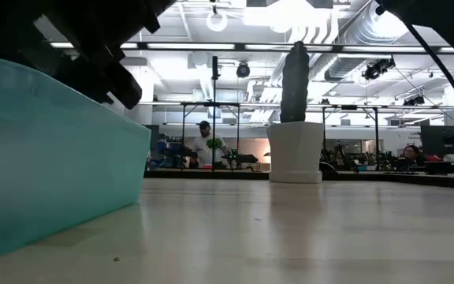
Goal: Pick and place pill bottles into a basket
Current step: Put the white pill bottle into the green bin, then return to Home Position
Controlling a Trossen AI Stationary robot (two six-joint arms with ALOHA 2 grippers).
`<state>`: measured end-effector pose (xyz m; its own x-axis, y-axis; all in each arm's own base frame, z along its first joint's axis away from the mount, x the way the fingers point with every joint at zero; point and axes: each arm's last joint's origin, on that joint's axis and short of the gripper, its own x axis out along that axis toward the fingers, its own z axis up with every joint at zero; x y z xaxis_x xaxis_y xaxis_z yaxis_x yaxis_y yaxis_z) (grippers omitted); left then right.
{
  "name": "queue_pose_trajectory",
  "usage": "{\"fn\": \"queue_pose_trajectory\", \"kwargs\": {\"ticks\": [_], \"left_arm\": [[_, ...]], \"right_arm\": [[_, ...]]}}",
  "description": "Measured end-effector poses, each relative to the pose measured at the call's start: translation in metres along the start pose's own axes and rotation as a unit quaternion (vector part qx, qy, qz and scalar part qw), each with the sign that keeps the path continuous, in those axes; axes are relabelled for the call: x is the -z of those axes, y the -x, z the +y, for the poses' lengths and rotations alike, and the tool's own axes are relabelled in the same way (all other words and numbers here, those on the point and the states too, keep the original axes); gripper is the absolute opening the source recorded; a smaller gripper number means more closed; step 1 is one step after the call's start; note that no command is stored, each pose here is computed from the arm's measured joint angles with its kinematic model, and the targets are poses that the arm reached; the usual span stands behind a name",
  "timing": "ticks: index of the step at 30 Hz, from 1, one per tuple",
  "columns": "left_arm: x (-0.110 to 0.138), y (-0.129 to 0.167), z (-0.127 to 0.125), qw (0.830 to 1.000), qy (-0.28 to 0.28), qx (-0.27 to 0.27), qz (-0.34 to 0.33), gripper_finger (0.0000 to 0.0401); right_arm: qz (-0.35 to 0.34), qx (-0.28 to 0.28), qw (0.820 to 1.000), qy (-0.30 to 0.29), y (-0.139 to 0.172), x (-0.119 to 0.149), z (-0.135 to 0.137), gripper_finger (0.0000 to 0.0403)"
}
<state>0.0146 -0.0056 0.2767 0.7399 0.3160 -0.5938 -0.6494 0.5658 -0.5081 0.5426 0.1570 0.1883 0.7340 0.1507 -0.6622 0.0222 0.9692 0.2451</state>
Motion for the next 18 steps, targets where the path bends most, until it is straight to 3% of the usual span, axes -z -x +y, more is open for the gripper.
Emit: {"fn": "queue_pose_trajectory", "kwargs": {"ticks": [8,18], "left_arm": [[0.0,0.0,0.0,1.0,0.0,0.0,0.0,0.0262],[0.0,0.0,0.0,1.0,-0.003,0.002,0.0,0.0262]], "right_arm": [[-0.05,-0.018,0.999,0.002,0.019,-0.028,-0.008,0.0319],[-0.132,-0.01,0.991,0.035,0.102,-0.082,-0.011,0.031]]}}
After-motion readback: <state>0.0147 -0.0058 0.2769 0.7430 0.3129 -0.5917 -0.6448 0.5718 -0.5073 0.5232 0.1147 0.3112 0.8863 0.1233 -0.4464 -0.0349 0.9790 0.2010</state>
